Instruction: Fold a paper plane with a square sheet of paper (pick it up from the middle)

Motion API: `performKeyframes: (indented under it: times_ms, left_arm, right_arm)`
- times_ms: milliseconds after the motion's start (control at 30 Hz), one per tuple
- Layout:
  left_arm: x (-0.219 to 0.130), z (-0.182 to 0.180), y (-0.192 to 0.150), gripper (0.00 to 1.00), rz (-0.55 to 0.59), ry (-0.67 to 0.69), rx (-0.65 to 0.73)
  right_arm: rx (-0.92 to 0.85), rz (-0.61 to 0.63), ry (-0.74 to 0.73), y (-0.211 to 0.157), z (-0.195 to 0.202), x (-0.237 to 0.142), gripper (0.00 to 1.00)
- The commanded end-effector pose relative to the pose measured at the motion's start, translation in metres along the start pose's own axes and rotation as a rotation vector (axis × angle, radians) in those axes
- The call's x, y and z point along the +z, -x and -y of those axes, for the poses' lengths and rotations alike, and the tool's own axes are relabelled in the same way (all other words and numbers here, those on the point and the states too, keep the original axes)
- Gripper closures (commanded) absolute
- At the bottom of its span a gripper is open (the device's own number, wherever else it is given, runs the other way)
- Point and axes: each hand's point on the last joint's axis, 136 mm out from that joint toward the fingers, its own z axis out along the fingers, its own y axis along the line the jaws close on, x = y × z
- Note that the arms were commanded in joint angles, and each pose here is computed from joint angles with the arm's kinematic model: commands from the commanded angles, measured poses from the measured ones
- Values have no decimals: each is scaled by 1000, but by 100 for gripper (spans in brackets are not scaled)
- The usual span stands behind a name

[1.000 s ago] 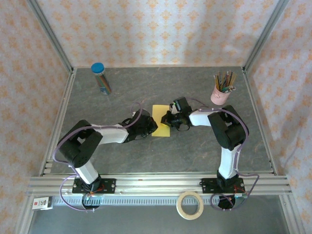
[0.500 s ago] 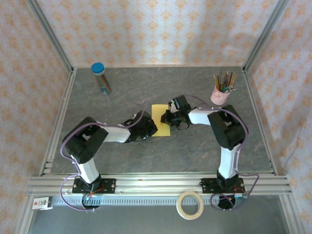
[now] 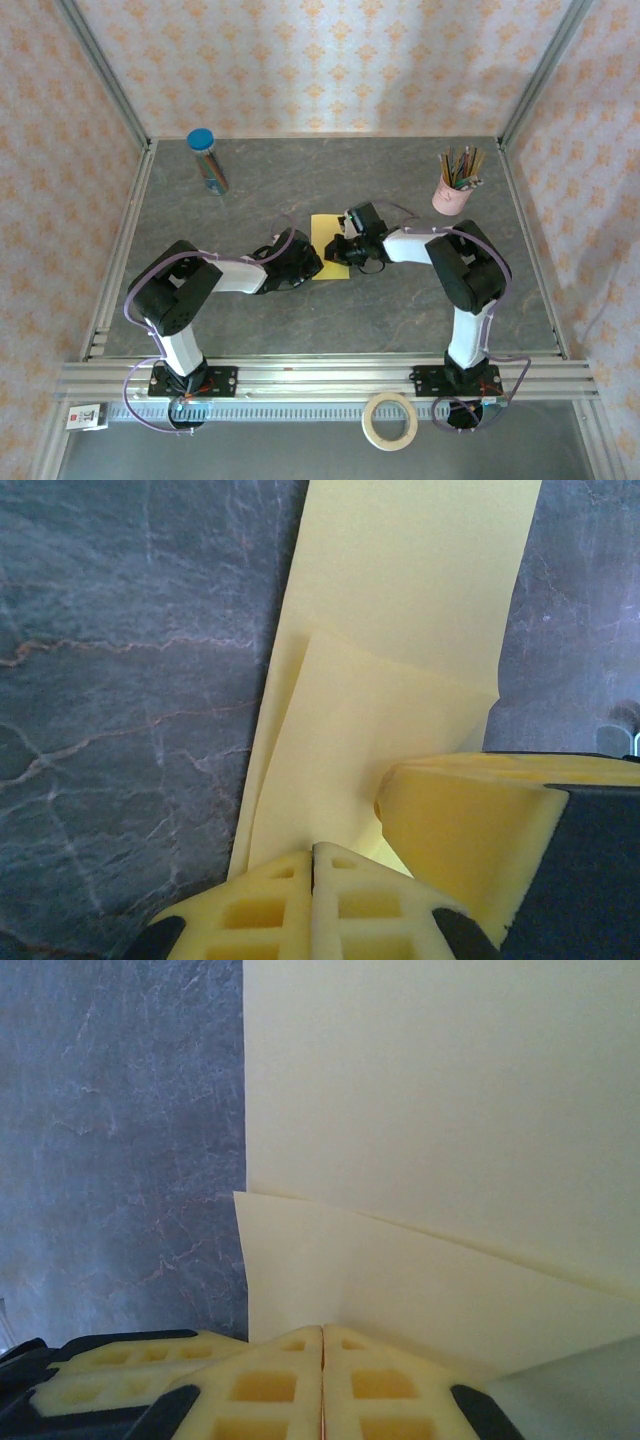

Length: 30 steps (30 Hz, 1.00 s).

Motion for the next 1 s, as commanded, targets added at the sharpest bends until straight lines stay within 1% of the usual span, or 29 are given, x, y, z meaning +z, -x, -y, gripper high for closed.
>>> performKeyframes:
  times_ms: [0, 67, 167, 300, 433, 500, 567, 700, 767, 833, 967]
  left_arm:
    - [1, -42, -14, 100, -42, 131, -22]
    - [1, -49, -17, 100, -47, 157, -31]
    - [-1, -67, -23, 100, -59, 209, -52]
    - [-4, -83, -32, 100, -67, 226, -85]
    - [-6, -80, -31, 100, -59, 209, -80]
    - [-6, -72, -27, 100, -52, 188, -63]
    - [-5, -58, -21, 100, -48, 155, -34]
    - [-6, -7, 0, 100, -6, 46, 23]
    - [-10, 16, 12, 96, 30, -12, 34]
    - [-15, 36, 22, 89, 69, -72, 29]
    - [-21, 57, 35, 76, 120, -135, 23]
  right_arm:
    - [27, 19, -71, 3, 18, 4, 94]
    - [52, 35, -107, 9, 29, 4, 94]
    - [116, 85, -121, 27, 47, -4, 94]
    - [193, 143, -127, 53, 68, -16, 94]
    - [228, 175, -161, 67, 86, -25, 94]
    - [229, 192, -155, 73, 85, -32, 94]
    - [214, 213, -132, 78, 76, -41, 93]
    - [185, 259, -34, 81, 46, -62, 90]
    - [186, 273, -5, 79, 37, -71, 87]
    - [190, 273, 22, 72, 31, -77, 81]
    - [208, 267, 84, 58, 23, -85, 69]
